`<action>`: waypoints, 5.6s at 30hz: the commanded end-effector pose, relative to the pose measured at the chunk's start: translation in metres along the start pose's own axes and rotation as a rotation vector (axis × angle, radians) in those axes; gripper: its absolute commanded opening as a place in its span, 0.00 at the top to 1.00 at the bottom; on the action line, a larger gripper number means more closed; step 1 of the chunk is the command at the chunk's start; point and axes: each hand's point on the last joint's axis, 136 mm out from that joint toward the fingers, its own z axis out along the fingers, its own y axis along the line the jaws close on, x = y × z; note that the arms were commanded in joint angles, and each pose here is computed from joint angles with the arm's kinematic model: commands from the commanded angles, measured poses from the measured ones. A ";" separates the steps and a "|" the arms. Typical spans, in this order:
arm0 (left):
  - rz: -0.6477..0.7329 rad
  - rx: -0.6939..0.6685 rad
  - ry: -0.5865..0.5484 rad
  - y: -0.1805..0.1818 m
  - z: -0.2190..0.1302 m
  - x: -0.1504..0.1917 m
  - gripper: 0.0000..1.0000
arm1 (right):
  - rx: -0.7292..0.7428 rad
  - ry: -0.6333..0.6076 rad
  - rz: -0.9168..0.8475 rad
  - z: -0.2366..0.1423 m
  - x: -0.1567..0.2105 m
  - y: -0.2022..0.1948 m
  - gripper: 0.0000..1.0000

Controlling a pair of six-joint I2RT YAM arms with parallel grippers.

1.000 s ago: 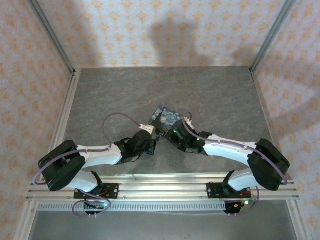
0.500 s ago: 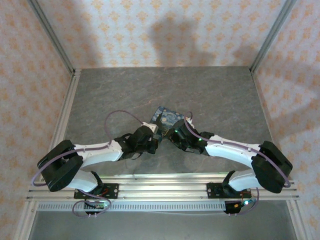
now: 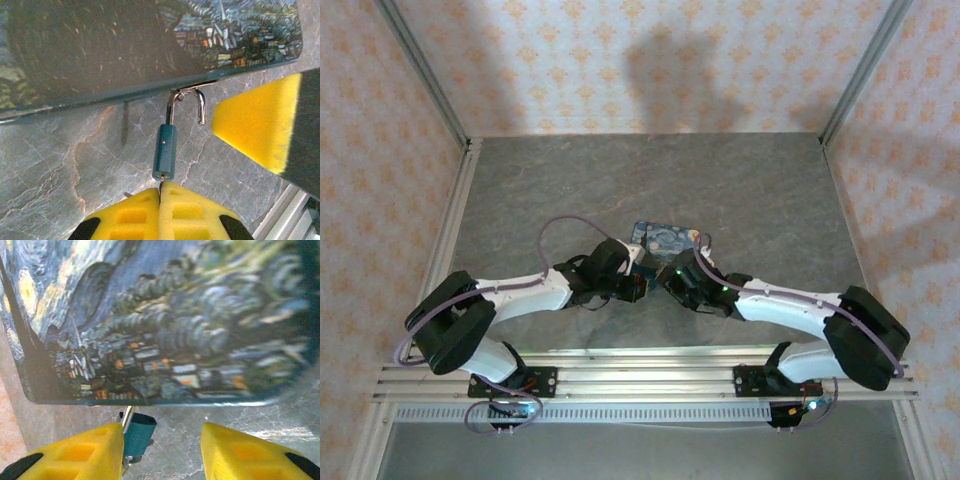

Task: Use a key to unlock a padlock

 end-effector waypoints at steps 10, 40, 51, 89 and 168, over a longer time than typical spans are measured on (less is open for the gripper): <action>-0.157 0.012 0.025 0.011 0.021 0.011 1.00 | -0.055 -0.036 0.067 -0.007 -0.003 -0.003 0.52; -0.282 0.246 -0.010 -0.023 0.013 -0.018 1.00 | -0.206 -0.041 0.182 0.003 -0.002 -0.005 0.56; -0.321 0.275 -0.019 -0.022 0.013 -0.018 1.00 | -0.262 -0.023 0.255 0.018 -0.002 0.012 0.57; -0.431 0.359 -0.044 -0.022 0.014 -0.021 1.00 | -0.263 -0.088 0.253 0.016 -0.014 0.020 0.54; -0.154 -0.058 -0.120 0.032 -0.039 -0.048 0.63 | 0.422 -0.013 -0.770 -0.001 -0.050 -0.037 1.00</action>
